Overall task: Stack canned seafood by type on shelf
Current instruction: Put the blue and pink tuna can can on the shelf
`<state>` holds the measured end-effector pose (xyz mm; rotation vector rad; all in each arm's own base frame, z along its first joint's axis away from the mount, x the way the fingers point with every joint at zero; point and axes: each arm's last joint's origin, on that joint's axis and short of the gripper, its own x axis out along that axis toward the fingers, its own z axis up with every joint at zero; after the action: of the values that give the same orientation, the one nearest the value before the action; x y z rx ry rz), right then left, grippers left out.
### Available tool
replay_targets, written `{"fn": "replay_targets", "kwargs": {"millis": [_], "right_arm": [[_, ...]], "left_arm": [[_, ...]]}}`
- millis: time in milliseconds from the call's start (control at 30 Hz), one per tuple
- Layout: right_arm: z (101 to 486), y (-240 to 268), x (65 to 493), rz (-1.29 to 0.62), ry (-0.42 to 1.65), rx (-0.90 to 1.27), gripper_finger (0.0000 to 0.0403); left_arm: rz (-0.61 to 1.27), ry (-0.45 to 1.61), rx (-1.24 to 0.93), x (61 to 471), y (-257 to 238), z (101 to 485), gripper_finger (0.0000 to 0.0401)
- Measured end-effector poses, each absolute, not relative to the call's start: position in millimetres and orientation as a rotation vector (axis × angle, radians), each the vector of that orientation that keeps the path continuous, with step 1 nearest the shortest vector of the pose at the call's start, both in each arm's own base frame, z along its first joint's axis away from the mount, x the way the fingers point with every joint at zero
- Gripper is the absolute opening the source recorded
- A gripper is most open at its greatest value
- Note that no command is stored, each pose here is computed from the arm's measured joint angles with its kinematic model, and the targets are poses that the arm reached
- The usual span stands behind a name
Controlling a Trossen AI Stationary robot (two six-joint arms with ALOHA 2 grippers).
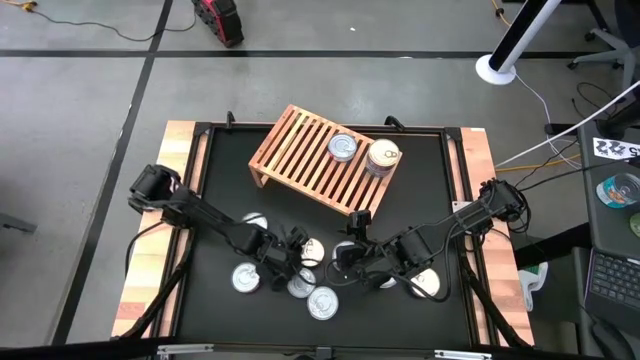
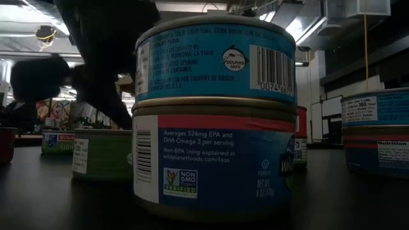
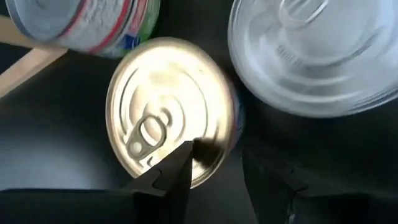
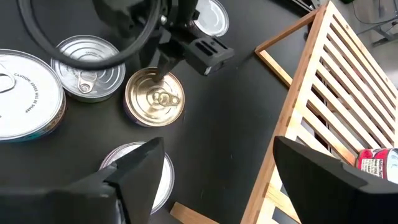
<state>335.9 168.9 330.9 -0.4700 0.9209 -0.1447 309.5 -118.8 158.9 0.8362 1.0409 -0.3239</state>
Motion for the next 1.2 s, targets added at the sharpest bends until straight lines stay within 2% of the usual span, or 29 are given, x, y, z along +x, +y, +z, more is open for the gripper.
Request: {"fn": "replay_targets", "kwargs": {"millis": [200,467,533,733,933,1200], "right_arm": [[330.9,169.0,335.8,-0.145,0.921,-0.47,0.0298],[330.0,170.4,335.6,-0.098,0.939,-0.444,0.0298],[329.6,170.6,335.8,-0.095,0.941,-0.441,0.0298],[315.4,172.9,340.9,-0.111,0.951,-0.458,0.0298],[279.0,172.5,342.2,-0.145,0.965,-0.505,0.0298],[252.9,172.1,344.6,-0.155,0.925,-0.54,0.0298]], "left_arm": [[-0.309,1.054,0.923,312.0,-118.5,152.1,0.0127],[-0.285,1.05,0.961,311.8,-119.6,152.4,0.0021],[-0.283,1.049,0.959,312.0,-119.6,152.7,0.0007],[-0.264,1.051,0.925,312.7,-120.0,154.0,0.0004],[-0.213,1.045,0.81,317.4,-121.8,160.3,0.0002],[-0.108,0.996,0.626,321.8,-122.0,176.0,0.0001]]}}
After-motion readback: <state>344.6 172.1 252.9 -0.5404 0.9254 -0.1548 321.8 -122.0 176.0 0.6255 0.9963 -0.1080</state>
